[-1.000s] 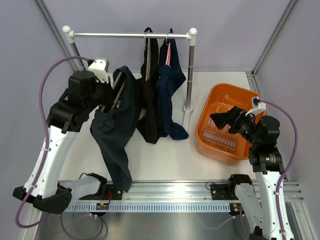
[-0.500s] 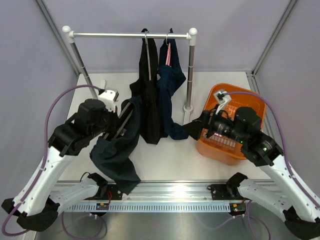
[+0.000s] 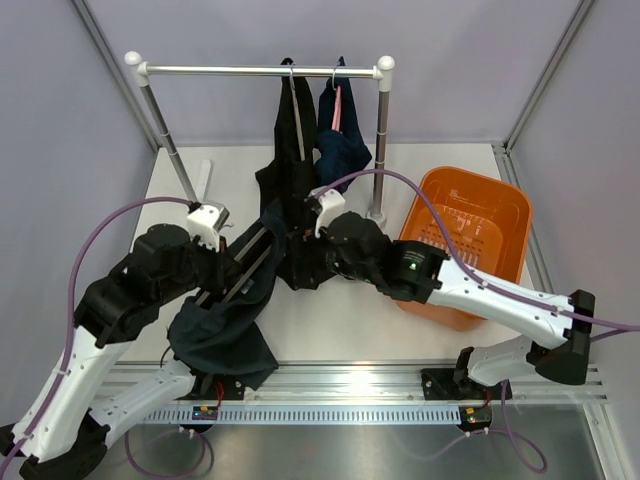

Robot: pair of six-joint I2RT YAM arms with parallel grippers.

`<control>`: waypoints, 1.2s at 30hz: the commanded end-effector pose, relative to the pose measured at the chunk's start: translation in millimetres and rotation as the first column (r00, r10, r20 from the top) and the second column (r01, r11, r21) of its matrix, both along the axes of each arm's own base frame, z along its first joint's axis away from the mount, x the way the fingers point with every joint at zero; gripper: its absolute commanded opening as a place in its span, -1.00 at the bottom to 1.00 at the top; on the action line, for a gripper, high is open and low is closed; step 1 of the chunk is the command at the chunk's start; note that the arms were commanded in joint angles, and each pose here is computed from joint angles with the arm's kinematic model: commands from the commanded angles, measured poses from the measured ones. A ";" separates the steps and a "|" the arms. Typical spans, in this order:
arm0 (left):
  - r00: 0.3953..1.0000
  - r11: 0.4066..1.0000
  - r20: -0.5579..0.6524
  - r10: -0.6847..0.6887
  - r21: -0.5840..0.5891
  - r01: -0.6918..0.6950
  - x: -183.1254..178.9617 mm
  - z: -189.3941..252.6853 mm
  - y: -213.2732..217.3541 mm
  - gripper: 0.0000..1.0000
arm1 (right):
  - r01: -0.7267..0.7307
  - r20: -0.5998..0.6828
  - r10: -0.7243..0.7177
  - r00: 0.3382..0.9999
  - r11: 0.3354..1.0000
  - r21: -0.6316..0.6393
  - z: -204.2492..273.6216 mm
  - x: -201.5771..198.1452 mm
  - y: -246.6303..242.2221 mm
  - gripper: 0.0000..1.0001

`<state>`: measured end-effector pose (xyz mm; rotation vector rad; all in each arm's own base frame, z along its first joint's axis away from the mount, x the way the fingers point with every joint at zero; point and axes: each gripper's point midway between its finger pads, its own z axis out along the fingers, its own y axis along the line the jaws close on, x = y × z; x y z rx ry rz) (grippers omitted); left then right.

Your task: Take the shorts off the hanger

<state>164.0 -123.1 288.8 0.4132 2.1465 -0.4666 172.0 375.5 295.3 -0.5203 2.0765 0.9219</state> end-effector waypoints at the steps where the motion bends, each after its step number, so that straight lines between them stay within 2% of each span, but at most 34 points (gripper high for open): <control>1: 0.997 0.993 0.024 -0.072 -0.087 0.074 -11.4 11.0 -13.2 -1.00 | 0.108 0.056 -0.112 0.992 0.992 0.071 31.0 24.7 17.5 0.82; 4: 0.997 0.993 0.018 -0.081 -0.086 0.082 -14.5 8.6 -13.0 -1.00 | 0.113 0.057 -0.118 0.991 0.990 0.083 37.9 30.2 29.6 0.77; 14: 0.992 0.986 0.042 -0.116 -0.113 0.120 -26.5 22.1 -11.9 -1.00 | 0.167 0.031 -0.167 0.985 0.986 0.025 13.6 46.5 51.4 0.63; 16: 0.992 0.986 0.044 -0.115 -0.112 0.119 -28.1 24.2 -10.3 -1.00 | 0.173 0.029 -0.174 0.984 0.985 0.014 10.7 47.8 53.0 0.47; 22: 0.991 0.985 0.053 -0.126 -0.114 0.132 -34.3 29.3 -7.6 -1.00 | 0.197 0.034 -0.196 0.980 0.980 -0.013 2.4 53.4 53.5 0.19; 23: 0.990 0.985 0.055 -0.126 -0.115 0.132 -35.4 30.0 -6.7 -1.00 | 0.196 0.034 -0.196 0.980 0.980 -0.017 1.0 53.1 54.0 0.01; 25: 0.990 0.985 0.058 -0.129 -0.112 0.134 -37.3 32.0 -5.2 -1.00 | 0.216 0.043 -0.215 0.976 0.976 -0.029 -1.0 57.2 52.2 -0.21; 26: 0.990 0.985 0.056 -0.131 -0.110 0.136 -38.0 31.6 -4.9 -1.00 | 0.224 0.047 -0.222 0.974 0.974 -0.031 0.4 58.0 51.2 -0.42; 29: 0.988 0.983 0.059 -0.140 -0.110 0.146 -42.2 34.6 -3.3 -1.00 | 0.270 0.066 -0.266 0.962 0.961 -0.052 0.1 64.6 43.0 -0.71; 30: 0.988 0.983 0.059 -0.143 -0.111 0.149 -43.8 35.3 -2.8 -1.00 | 0.293 0.083 -0.288 0.954 0.954 -0.062 1.8 68.1 38.3 -0.88; 32: 0.987 0.982 0.063 -0.149 -0.107 0.155 -47.1 37.2 -0.7 -1.00 | 0.321 0.101 -0.314 0.944 0.945 -0.065 7.0 72.7 33.2 -1.00; 36: 0.983 0.979 0.072 -0.166 -0.107 0.174 -55.0 39.7 2.6 -1.00 | 0.385 0.116 -0.374 0.920 0.919 -0.089 9.2 86.2 16.3 -1.00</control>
